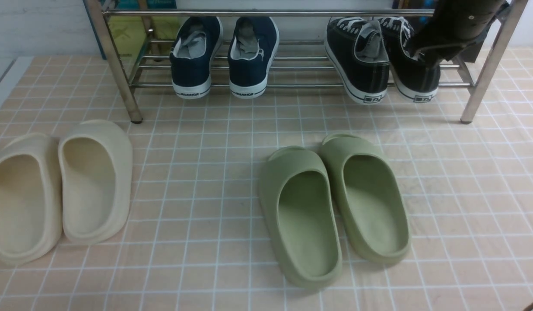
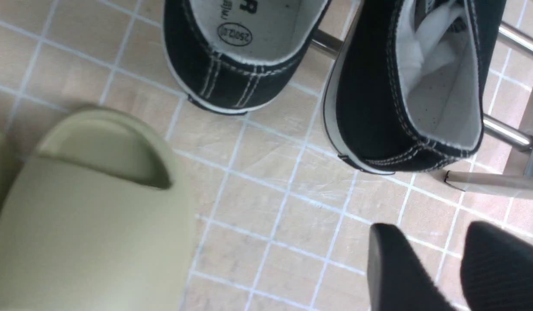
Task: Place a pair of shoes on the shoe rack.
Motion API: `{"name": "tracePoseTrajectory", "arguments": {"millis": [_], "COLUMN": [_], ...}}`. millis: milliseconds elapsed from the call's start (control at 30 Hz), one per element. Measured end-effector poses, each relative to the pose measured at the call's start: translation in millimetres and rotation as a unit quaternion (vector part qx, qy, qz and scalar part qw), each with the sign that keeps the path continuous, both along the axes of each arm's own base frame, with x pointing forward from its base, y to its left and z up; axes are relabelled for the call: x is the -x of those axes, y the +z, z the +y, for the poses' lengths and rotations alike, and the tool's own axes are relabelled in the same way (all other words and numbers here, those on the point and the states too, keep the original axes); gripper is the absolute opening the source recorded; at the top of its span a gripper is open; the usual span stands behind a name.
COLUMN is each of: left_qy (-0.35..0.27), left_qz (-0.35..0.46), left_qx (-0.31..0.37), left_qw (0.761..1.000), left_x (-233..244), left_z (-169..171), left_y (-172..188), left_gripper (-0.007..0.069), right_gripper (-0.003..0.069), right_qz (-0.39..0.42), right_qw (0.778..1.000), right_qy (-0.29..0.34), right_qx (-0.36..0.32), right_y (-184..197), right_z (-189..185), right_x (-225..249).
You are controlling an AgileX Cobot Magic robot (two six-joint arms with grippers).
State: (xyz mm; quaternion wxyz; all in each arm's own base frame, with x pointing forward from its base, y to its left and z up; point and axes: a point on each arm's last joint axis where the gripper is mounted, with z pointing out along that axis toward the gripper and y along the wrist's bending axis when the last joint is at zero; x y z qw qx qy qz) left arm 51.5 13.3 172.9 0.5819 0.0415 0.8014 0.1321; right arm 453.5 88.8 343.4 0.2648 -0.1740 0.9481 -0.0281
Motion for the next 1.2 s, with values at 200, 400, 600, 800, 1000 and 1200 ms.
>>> {"name": "tracePoseTrajectory", "arguments": {"millis": [200, 400, 600, 800, 1000, 1200], "left_qy": [0.000, 0.000, 0.000, 0.000, 0.000, 0.000], "left_qz": [0.000, 0.000, 0.000, 0.000, 0.000, 0.000], "left_qx": [0.000, 0.000, 0.000, 0.000, 0.000, 0.000], "left_qw": [1.000, 1.000, 1.000, 1.000, 1.000, 1.000], "left_x": [0, 0, 0, 0, 0, 0], "left_z": [0, 0, 0, 0, 0, 0], "left_y": [0, 0, 0, 0, 0, 0], "left_gripper": [0.0238, 0.0238, 0.0238, 0.0238, 0.0238, 0.0238], "right_gripper": [-0.0006, -0.0019, -0.0019, -0.0017, -0.0015, -0.0013], "right_qz": [-0.024, -0.012, -0.058, -0.174, -0.318, -0.446], "right_qw": [0.999, 0.997, 0.993, 0.974, 0.931, 0.871], "right_qy": [0.010, 0.016, 0.011, 0.011, 0.015, 0.019], "right_qx": [-0.047, -0.076, -0.104, -0.148, -0.178, -0.203], "right_y": [56, 75, 64, 49, 38, 33], "right_z": [-4, -18, -35, -50, -65, -75], "right_x": [64, 152, 241, 317, 380, 420]}}
